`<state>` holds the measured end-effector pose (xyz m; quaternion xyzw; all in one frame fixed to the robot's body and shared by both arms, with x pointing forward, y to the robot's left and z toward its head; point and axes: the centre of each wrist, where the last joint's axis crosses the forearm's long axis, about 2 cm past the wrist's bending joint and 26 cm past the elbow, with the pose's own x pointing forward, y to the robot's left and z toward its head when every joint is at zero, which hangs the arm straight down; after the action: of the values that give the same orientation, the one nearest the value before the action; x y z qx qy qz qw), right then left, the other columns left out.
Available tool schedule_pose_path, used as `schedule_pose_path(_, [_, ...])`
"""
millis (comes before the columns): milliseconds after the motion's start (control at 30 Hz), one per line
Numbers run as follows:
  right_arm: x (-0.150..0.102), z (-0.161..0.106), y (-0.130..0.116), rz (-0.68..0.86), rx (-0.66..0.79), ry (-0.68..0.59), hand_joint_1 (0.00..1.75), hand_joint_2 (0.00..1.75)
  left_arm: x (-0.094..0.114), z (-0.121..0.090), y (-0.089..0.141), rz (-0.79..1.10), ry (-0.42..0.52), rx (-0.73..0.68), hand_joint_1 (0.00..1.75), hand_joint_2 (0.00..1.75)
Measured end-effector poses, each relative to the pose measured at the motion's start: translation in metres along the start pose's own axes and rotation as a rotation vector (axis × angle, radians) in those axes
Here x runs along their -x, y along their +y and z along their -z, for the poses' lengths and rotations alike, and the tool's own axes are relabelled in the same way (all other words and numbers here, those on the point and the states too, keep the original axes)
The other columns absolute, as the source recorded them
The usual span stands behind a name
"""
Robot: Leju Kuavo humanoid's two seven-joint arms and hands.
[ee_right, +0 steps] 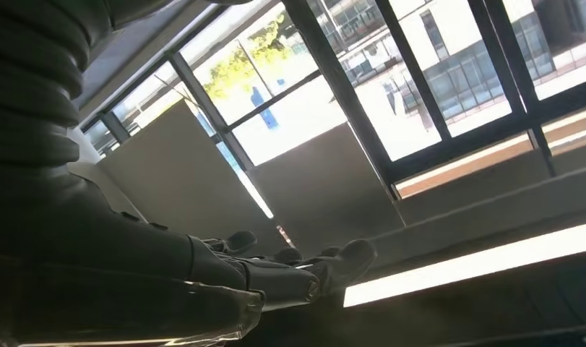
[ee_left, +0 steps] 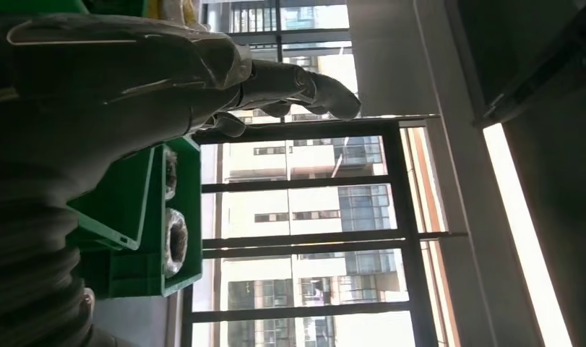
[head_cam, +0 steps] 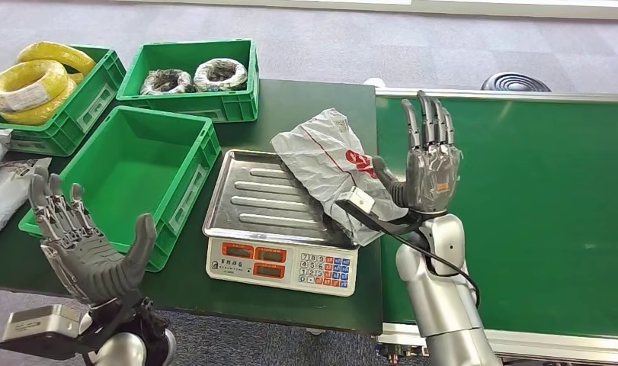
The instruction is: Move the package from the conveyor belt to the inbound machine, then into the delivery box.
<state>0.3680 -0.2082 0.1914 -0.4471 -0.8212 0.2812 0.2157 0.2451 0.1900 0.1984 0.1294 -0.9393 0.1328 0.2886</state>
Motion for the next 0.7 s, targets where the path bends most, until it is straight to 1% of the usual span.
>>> schedule_pose_path(100, [-0.009, 0.001, -0.015, 0.014, 0.097, -0.017, 0.0, 1.75, -0.001, 0.01, -0.003, -0.004, -0.04, 0.001, 0.0, 1.75])
schedule_pose_path(200, [-0.012, 0.002, -0.025, 0.014, 0.159, 0.005, 0.0, 1.75, -0.001, 0.015, -0.004, -0.009, -0.056, 0.0, 0.0, 1.75])
schedule_pose_path(300, [-0.015, 0.001, -0.034, 0.02, 0.215, -0.002, 0.0, 1.75, 0.0, 0.02, -0.007, -0.015, -0.071, 0.001, 0.0, 1.75])
schedule_pose_path(400, [-0.02, -0.002, -0.043, 0.04, 0.289, 0.009, 0.0, 1.75, 0.004, 0.027, -0.014, -0.024, -0.086, 0.012, 0.0, 1.75])
schedule_pose_path(500, [-0.024, -0.007, -0.054, 0.062, 0.356, 0.06, 0.0, 1.75, 0.015, 0.033, -0.028, -0.024, -0.092, 0.067, 0.0, 1.75])
schedule_pose_path(600, [-0.028, -0.012, -0.063, 0.076, 0.402, 0.095, 0.0, 1.75, 0.031, 0.036, -0.048, -0.015, -0.089, 0.155, 0.0, 1.75])
schedule_pose_path(700, [-0.03, -0.015, -0.069, 0.093, 0.438, 0.122, 0.0, 1.75, 0.04, 0.04, -0.067, 0.023, -0.081, 0.272, 0.0, 1.75])
